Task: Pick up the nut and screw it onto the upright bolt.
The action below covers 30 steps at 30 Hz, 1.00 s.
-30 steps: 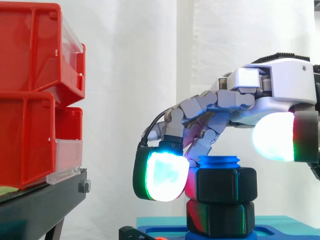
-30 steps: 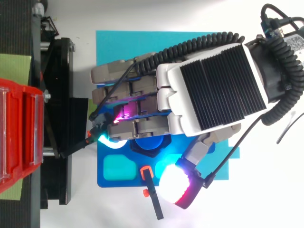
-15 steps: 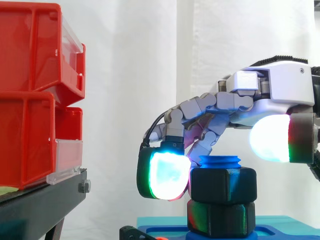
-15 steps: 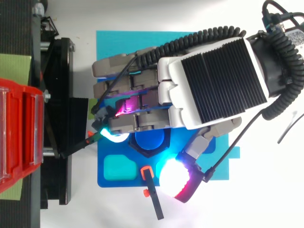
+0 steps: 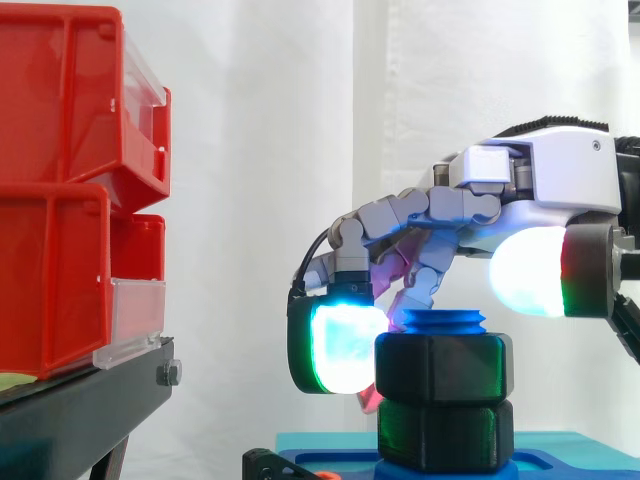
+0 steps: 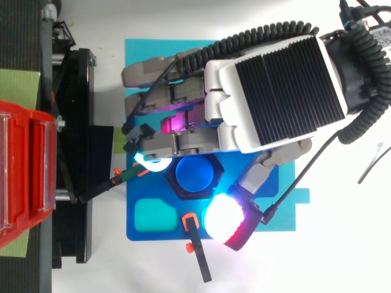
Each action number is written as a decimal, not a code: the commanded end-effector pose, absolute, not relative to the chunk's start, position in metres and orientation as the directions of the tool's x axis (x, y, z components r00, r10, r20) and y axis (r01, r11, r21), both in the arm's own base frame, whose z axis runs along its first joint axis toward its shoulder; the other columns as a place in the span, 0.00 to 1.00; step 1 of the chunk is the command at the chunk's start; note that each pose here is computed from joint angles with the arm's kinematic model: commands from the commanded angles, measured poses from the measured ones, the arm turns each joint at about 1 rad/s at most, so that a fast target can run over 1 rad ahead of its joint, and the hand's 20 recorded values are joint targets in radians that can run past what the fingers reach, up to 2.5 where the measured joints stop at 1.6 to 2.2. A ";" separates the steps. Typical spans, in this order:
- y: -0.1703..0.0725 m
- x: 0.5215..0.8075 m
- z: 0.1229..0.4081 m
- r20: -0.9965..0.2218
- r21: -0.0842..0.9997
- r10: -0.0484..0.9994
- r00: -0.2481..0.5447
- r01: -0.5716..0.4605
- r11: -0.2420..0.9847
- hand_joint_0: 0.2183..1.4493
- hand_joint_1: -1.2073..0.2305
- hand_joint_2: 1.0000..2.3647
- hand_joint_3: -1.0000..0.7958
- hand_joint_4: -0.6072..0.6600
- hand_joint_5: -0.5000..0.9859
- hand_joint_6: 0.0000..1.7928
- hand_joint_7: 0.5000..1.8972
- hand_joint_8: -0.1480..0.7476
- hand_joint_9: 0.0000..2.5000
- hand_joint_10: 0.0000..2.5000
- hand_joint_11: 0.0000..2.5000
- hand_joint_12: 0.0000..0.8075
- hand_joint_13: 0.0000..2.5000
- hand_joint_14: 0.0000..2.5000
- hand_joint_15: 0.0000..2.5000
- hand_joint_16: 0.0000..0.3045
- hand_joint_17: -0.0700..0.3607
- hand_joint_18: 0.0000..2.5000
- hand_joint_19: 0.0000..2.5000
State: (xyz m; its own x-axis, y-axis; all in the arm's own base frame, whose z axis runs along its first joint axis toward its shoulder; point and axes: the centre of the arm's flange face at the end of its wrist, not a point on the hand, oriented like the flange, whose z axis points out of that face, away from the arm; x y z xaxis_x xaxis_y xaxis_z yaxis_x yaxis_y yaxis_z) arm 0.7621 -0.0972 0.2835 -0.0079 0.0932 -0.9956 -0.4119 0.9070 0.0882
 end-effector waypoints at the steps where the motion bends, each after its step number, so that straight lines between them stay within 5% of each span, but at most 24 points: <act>1: -0.101 0.761 0.283 -0.996 0.090 0.093 -0.011 -0.407 0.909 0.19 0.74 0.00 0.28 0.62 0.34 0.28 0.66 0.49 0.47 0.00 0.01 0.44 0.26 0.00 0.00 0.15 0.40 0.16 0.00; 12: -0.107 0.760 0.283 -0.996 0.090 0.093 -0.012 -0.402 0.911 0.19 0.74 0.00 0.28 0.60 0.37 0.28 0.69 0.48 0.53 0.00 0.02 0.42 0.29 0.00 0.00 0.14 0.39 0.19 0.00; 17: -0.109 0.760 0.283 -0.996 0.088 0.092 -0.010 -0.399 0.913 0.20 0.73 0.00 0.28 0.57 0.40 0.28 0.71 0.40 0.65 0.00 0.04 0.36 0.38 0.00 0.00 0.12 0.35 0.28 0.01; 30: -0.113 0.760 0.283 -0.996 0.088 0.093 -0.007 -0.397 0.914 0.19 0.75 0.00 0.28 0.59 0.40 0.28 0.74 0.44 0.72 0.00 0.04 0.33 0.42 0.00 0.00 0.11 0.34 0.33 0.02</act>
